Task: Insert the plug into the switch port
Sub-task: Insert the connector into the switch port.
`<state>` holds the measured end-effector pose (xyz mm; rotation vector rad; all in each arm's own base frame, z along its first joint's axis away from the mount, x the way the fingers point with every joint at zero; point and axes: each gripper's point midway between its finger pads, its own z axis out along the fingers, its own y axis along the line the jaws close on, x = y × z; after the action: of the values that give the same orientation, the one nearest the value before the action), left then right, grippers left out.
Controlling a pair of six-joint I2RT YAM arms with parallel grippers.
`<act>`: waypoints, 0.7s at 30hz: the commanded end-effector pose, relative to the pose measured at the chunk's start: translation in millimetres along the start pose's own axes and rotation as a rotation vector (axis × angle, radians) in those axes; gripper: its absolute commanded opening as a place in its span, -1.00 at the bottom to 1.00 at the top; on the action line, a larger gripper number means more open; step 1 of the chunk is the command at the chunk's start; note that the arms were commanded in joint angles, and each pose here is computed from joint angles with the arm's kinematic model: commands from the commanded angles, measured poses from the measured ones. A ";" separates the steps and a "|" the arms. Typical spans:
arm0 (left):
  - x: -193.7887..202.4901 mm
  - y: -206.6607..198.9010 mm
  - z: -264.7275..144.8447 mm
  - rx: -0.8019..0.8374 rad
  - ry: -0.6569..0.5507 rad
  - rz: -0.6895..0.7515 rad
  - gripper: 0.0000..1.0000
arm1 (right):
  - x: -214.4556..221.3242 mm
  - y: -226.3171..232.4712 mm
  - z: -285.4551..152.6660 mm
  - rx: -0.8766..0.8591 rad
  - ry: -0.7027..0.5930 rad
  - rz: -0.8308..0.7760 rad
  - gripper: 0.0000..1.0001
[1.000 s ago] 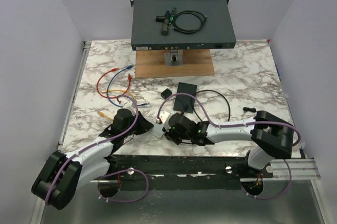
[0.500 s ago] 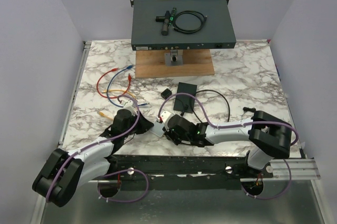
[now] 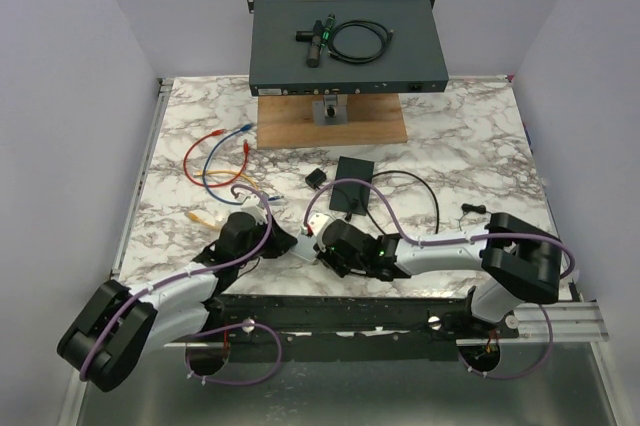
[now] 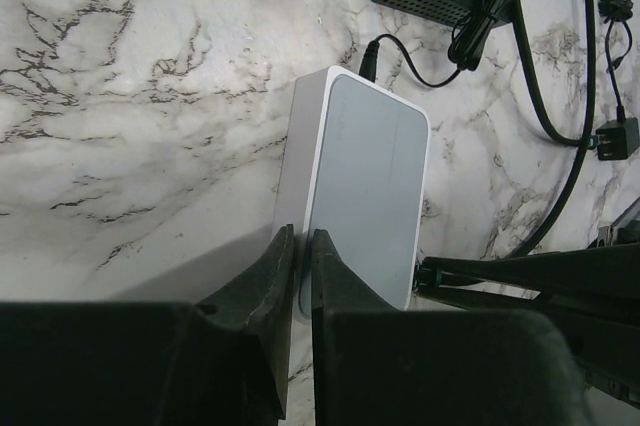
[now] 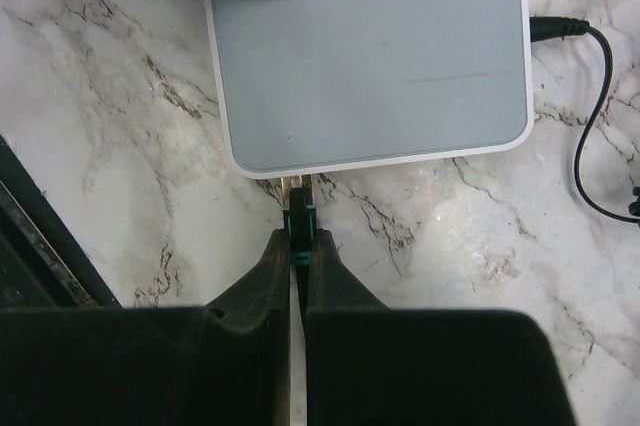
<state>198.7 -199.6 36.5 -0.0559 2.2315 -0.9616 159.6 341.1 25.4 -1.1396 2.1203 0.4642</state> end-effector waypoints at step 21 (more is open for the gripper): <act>85.0 -26.9 -23.8 0.166 0.319 -0.052 -1.00 | -117.5 -21.3 8.7 0.049 -0.356 -0.017 -0.99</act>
<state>195.6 -204.9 36.0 -0.0614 2.1919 -0.9715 164.0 335.9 22.7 -1.2299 2.0819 0.4191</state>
